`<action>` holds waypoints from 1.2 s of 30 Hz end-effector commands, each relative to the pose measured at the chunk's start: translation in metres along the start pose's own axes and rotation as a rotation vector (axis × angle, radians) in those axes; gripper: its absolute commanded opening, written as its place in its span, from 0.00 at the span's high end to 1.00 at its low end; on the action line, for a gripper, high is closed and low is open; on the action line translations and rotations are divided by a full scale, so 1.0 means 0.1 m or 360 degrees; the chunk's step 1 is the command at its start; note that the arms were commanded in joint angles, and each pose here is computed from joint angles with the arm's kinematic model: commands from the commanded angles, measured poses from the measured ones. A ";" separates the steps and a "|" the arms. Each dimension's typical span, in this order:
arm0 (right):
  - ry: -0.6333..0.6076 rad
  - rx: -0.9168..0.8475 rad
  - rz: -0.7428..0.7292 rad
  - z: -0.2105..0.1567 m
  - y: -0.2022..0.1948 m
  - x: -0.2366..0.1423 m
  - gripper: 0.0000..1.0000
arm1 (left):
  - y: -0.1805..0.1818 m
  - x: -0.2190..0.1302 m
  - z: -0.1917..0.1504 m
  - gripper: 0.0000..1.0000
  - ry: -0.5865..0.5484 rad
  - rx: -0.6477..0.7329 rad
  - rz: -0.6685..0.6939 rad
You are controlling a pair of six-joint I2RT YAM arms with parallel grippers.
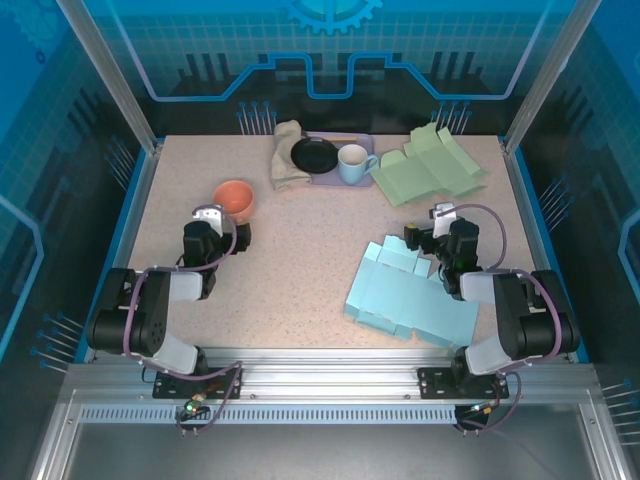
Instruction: Fold the paper box
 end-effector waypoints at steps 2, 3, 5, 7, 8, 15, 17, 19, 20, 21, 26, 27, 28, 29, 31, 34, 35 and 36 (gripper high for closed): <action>-0.0010 -0.0013 -0.0007 0.06 -0.01 0.04 0.00 | -0.03 0.01 0.08 0.01 -0.0039 -0.0001 -0.0036; -0.0006 -0.0016 -0.0007 0.05 -0.01 0.04 0.00 | -0.05 0.01 0.10 0.01 -0.0040 0.0016 -0.0034; -0.0014 -0.0024 -0.0009 0.06 0.00 0.04 0.00 | -0.09 -0.03 0.23 0.01 0.0022 0.0067 0.0042; -0.0009 -0.0067 -0.0003 0.11 0.05 0.02 0.00 | -0.14 -0.15 0.43 0.01 0.0047 0.0076 0.0195; -0.0024 -0.0070 -0.0017 0.14 0.05 -0.01 0.00 | -0.13 -0.24 0.49 0.01 0.0006 0.0035 0.0263; 0.0169 -0.0014 -0.0150 0.62 0.34 -0.47 0.00 | -0.18 -0.81 0.87 0.01 -0.0130 -0.0511 0.0136; 0.0256 0.0045 -0.0195 0.68 0.42 -0.62 0.00 | -0.20 -0.92 0.86 0.01 -0.0092 -0.0621 0.0106; 0.0439 0.0140 -0.0175 0.64 0.54 -0.77 0.00 | -0.23 -1.05 0.81 0.01 -0.0059 -0.0729 0.0094; 0.0505 0.0150 -0.0163 0.60 0.60 -0.82 0.00 | -0.25 -1.11 0.80 0.01 -0.0058 -0.0761 0.0079; 0.0566 0.0146 -0.0149 0.55 0.71 -0.90 0.00 | -0.28 -1.17 0.78 0.01 -0.0044 -0.0791 0.0059; 0.0751 0.0102 -0.0135 0.21 1.03 -1.16 0.00 | -0.53 -1.43 0.66 0.01 0.0058 -0.0920 -0.0092; 0.0783 0.0110 -0.0127 0.13 1.06 -1.18 0.00 | -0.62 -1.45 0.61 0.01 0.0087 -0.0957 -0.0171; 0.0814 0.0118 -0.0102 0.05 1.09 -1.19 0.00 | -0.73 -1.47 0.58 0.01 0.0102 -0.0959 -0.0258; 0.0836 0.0134 -0.0084 -0.03 1.11 -1.19 0.00 | -0.81 -1.49 0.56 0.01 0.0117 -0.0942 -0.0303; 0.0880 0.0182 -0.0021 -0.19 1.15 -1.18 0.00 | -0.96 -1.53 0.54 0.01 0.0137 -0.0864 -0.0324; 0.0935 0.0209 0.0015 -0.40 1.19 -1.15 0.00 | -1.12 -1.54 0.48 0.01 0.0204 -0.0718 -0.0301; 0.0953 0.0201 0.0010 -0.46 1.19 -1.13 0.00 | -1.15 -1.53 0.45 0.01 0.0228 -0.0690 -0.0294; 0.0977 0.0195 0.0005 -0.52 1.20 -1.11 0.00 | -1.18 -1.52 0.41 0.01 0.0258 -0.0672 -0.0290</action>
Point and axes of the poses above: each hand's point on the last joint's axis, 136 mm out from that joint toward the fingers, its own x axis out along the fingers, its own y axis along the line the jaws close on, z = x × y, the point moved 6 cm from there along -x, back along the fingers, and after that the axes turned 2 degrees about x, right-handed, at the moved point
